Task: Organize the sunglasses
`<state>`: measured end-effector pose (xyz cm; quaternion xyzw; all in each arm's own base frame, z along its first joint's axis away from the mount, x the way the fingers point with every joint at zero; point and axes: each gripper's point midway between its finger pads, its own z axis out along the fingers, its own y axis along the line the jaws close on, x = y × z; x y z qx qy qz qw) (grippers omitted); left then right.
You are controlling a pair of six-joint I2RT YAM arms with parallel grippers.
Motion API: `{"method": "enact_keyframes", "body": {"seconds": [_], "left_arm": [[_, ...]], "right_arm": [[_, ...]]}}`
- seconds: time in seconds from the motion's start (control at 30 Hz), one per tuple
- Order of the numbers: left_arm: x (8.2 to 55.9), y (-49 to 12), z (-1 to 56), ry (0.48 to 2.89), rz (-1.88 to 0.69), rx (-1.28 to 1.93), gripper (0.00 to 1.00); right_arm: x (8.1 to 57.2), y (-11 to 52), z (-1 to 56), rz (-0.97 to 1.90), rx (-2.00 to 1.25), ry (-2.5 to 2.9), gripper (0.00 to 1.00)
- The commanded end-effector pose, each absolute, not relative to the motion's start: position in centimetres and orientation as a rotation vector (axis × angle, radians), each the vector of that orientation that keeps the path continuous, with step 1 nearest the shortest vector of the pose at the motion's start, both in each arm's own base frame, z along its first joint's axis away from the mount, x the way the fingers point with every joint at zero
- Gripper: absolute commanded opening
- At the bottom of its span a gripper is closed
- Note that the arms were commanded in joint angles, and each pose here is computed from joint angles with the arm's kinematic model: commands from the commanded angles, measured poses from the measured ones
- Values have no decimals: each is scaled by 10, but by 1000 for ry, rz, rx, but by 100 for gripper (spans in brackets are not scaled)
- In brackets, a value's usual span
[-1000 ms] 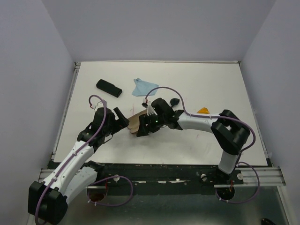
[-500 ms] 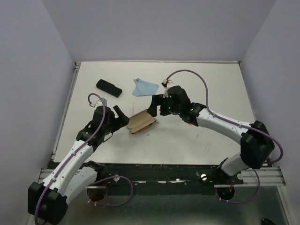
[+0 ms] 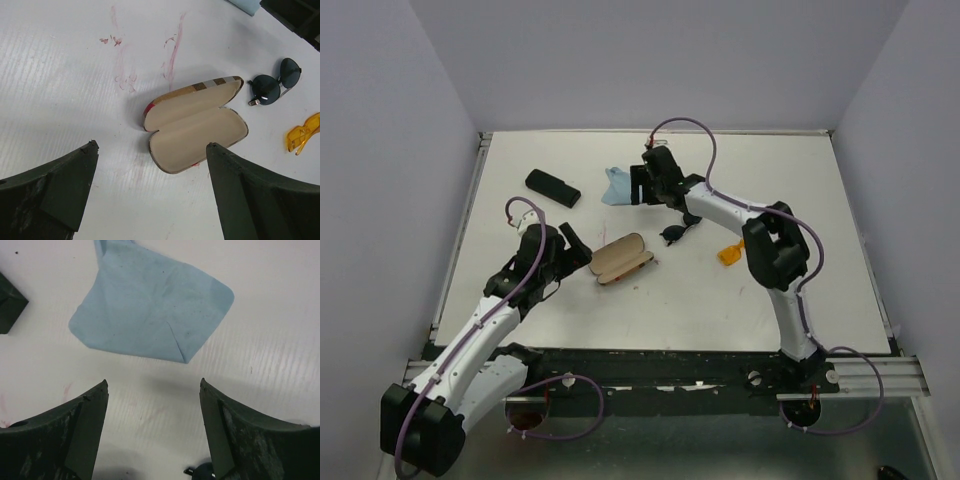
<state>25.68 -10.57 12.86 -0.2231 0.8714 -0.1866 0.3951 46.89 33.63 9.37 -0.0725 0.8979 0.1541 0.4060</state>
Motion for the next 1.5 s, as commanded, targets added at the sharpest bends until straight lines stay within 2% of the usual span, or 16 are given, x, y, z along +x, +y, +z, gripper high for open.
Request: {"method": "enact_keyframes", "body": {"seconds": [0.0,0.3,0.4,0.5,0.57,0.73,0.8,0.93,1.1,1.3,1.47], "left_arm": [[261,-100,133,2199,-428,-573,99],[262,-98,128,2210,-412,-582,99],[262,-98,126,2212,-413,-583,99],[263,-99,126,2211,-414,-585,99],[263,-99,126,2212,-414,-587,99],[263,-101,126,2217,-428,-585,99],[263,-101,127,2216,-432,-583,99],[262,-101,132,2202,-442,-580,99],[260,-102,141,2176,-472,-575,99],[258,-104,151,2149,-505,-556,99],[262,-112,164,2117,-562,-518,99]], "right_arm": [[484,331,63,214,-268,2315,80],[492,343,10,207,-362,2364,76],[491,350,0,239,-388,2379,69],[488,359,-4,285,-401,2394,49],[484,364,-3,316,-412,2398,44],[484,379,19,405,-431,2348,9],[488,382,36,420,-433,2306,1],[496,382,88,426,-424,2199,1],[480,369,134,446,-408,2148,1],[432,336,163,463,-380,2196,1],[382,296,167,463,-298,2241,1]]}}
